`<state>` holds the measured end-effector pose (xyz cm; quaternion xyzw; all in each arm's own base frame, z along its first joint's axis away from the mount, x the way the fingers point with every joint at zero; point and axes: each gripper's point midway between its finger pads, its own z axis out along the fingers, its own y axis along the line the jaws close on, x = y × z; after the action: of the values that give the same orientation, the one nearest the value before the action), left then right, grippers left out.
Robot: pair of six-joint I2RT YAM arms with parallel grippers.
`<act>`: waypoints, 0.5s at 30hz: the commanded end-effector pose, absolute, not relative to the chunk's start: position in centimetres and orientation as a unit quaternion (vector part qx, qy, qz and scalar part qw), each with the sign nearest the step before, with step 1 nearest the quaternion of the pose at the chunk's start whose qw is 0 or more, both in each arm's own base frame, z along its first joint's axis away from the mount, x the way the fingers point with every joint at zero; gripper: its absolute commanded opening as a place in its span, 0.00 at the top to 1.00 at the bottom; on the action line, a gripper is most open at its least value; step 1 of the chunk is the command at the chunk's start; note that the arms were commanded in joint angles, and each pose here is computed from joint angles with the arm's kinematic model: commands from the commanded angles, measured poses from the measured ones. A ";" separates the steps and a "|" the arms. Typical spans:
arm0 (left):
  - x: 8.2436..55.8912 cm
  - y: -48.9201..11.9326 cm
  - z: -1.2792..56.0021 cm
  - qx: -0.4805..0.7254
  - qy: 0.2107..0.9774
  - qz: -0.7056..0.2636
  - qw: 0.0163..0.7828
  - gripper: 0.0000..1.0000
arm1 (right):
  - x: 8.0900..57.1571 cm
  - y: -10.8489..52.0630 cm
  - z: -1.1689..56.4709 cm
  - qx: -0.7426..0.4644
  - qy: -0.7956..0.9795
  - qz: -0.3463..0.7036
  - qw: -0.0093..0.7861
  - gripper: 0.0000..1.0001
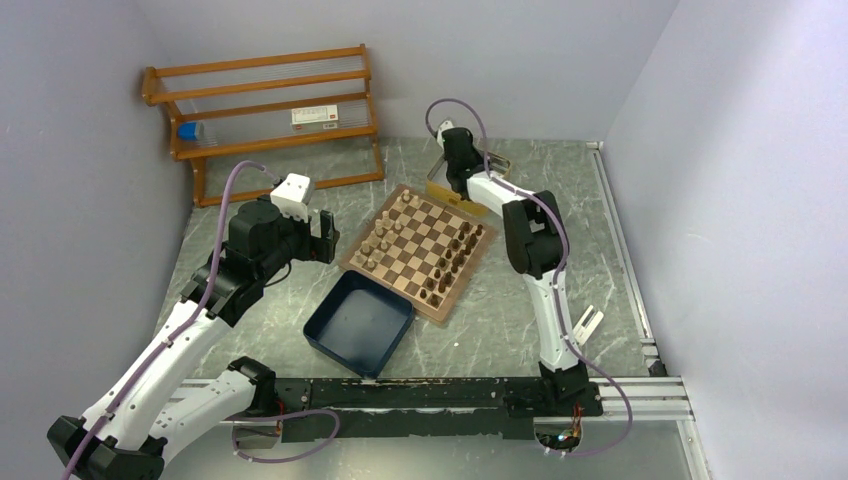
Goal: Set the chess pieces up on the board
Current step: Pick up the chess piece from the storage box, then place the chess piece on the chessboard.
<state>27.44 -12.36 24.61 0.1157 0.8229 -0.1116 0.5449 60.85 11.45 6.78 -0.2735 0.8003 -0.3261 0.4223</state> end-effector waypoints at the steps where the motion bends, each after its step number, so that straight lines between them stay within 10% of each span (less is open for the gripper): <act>1: 27.6 -12.5 25.6 0.116 0.813 -0.118 0.558 0.05 | 60.6 12.9 11.1 -0.227 0.815 -0.257 0.467 0.89; 15: 27.7 -12.2 25.4 0.110 0.816 -0.111 0.557 0.05 | 50.7 22.5 14.4 -0.157 0.884 0.137 0.418 0.91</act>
<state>27.44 -12.34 24.61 0.1154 0.8231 -0.1114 0.5448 55.61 18.44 15.06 -0.1895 0.8561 -0.0250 0.4801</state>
